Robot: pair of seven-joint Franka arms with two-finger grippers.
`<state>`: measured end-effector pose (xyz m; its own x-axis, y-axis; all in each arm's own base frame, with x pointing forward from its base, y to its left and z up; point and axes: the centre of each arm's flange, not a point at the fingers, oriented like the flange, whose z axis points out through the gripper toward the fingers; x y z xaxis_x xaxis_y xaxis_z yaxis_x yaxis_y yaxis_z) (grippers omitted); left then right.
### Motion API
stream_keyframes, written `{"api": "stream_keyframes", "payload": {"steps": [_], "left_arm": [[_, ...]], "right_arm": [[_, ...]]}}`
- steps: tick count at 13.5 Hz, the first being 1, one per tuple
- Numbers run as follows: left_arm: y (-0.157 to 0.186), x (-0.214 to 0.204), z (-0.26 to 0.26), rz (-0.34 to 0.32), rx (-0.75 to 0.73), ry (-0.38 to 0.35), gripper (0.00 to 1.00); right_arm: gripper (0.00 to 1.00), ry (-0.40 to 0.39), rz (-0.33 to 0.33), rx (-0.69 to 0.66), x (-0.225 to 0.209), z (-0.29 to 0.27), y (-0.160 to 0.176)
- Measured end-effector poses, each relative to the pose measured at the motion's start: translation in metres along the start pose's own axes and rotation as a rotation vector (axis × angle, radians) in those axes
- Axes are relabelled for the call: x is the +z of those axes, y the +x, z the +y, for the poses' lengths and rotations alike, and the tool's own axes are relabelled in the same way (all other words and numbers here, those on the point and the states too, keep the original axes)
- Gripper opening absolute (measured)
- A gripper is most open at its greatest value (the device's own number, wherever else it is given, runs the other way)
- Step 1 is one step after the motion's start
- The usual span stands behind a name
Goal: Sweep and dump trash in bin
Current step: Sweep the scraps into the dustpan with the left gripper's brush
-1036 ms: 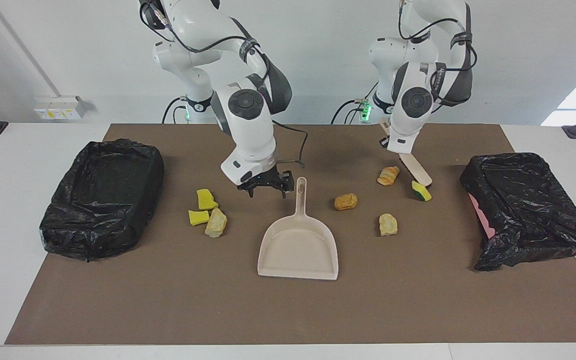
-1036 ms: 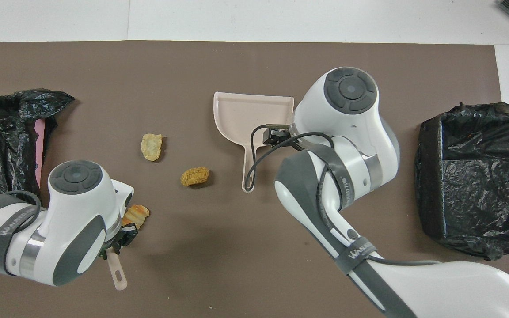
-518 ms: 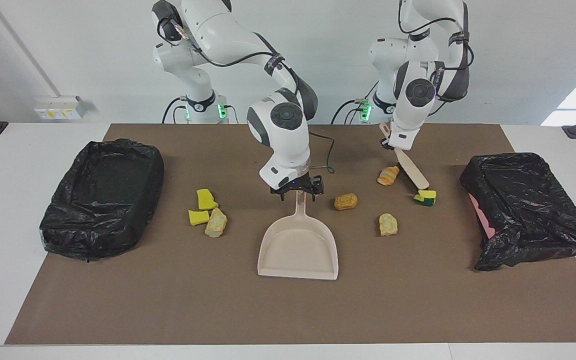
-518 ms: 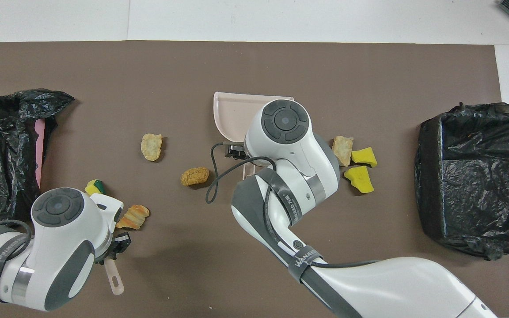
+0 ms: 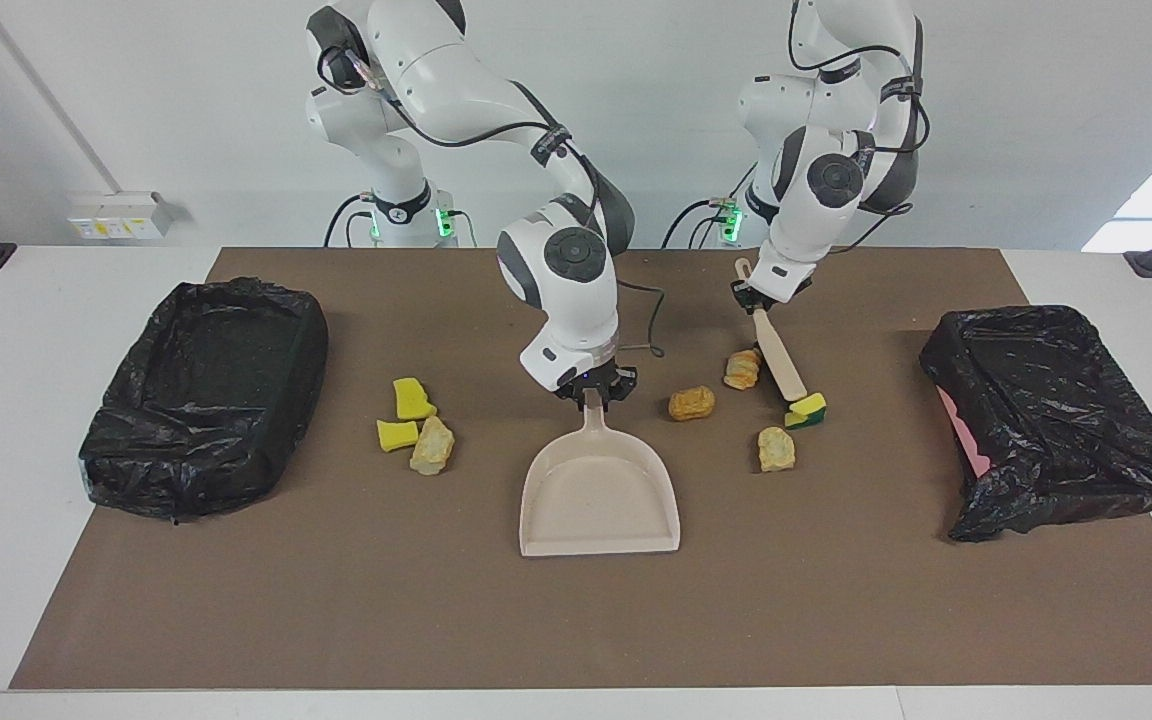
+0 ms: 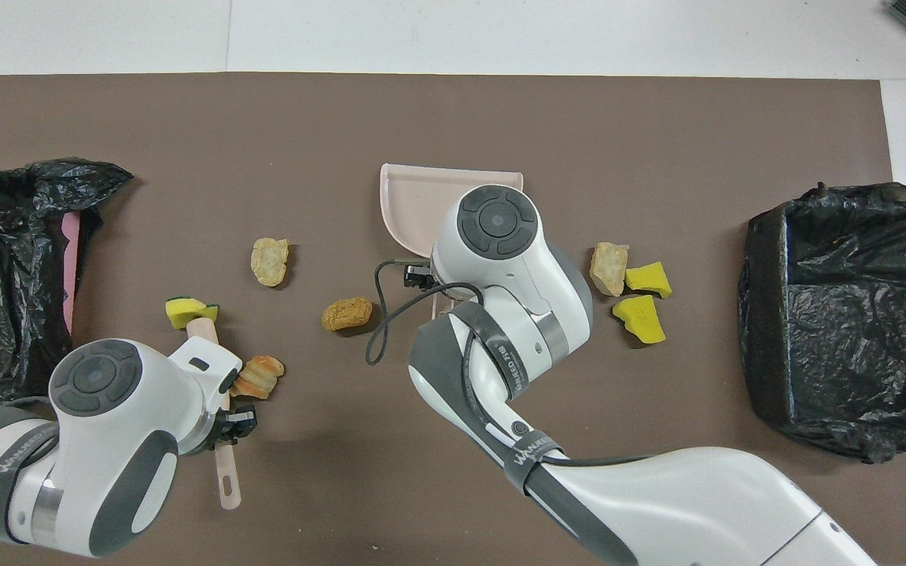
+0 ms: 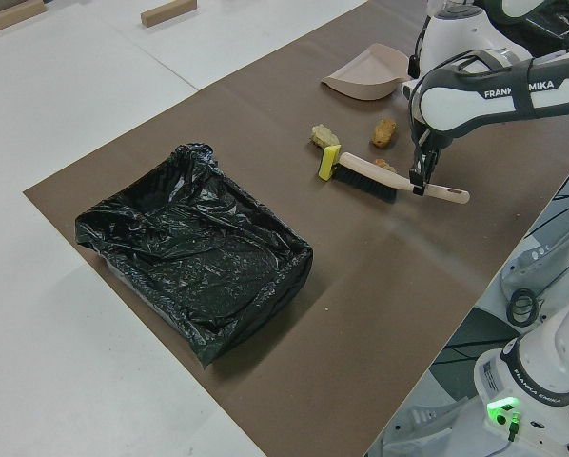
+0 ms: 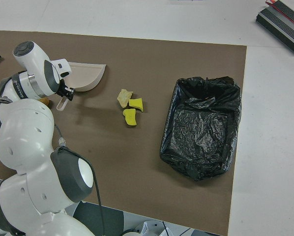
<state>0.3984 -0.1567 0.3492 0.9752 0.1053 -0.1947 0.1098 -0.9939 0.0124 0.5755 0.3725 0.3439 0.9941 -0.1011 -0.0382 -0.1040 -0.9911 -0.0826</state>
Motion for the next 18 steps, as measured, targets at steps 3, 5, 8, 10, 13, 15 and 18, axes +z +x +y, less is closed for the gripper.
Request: {"api": "stream_keyframes", "payload": {"steps": [3, 5, 8, 10, 13, 15, 18], "left_arm": [[0.014, -0.005, 0.006, 0.023, 0.109, -0.027, 0.26], [0.023, -0.012, 0.011, 0.029, 0.135, -0.032, 0.26], [0.032, -0.041, 0.015, -0.011, 0.173, -0.03, 0.26], [0.04, -0.074, 0.005, -0.032, 0.197, -0.037, 0.26], [0.051, -0.101, -0.02, -0.018, 0.235, -0.057, 0.26], [0.059, -0.103, -0.037, -0.008, 0.242, -0.066, 0.26], [0.078, -0.1, -0.071, 0.026, 0.239, -0.081, 0.26]], "right_arm": [[0.32, -0.013, -0.003, -0.101, -0.006, 0.011, 0.008], [0.32, -0.011, 0.008, -0.322, -0.029, 0.03, 0.018], [0.32, -0.034, -0.005, -0.547, -0.081, 0.069, 0.017], [0.32, -0.069, -0.031, -0.712, -0.095, 0.083, -0.003], [0.32, -0.113, -0.108, -1.076, -0.076, 0.099, -0.032], [0.32, -0.11, -0.148, -1.203, -0.063, 0.107, -0.041], [0.32, -0.115, -0.169, -1.286, -0.047, 0.089, -0.06]]}}
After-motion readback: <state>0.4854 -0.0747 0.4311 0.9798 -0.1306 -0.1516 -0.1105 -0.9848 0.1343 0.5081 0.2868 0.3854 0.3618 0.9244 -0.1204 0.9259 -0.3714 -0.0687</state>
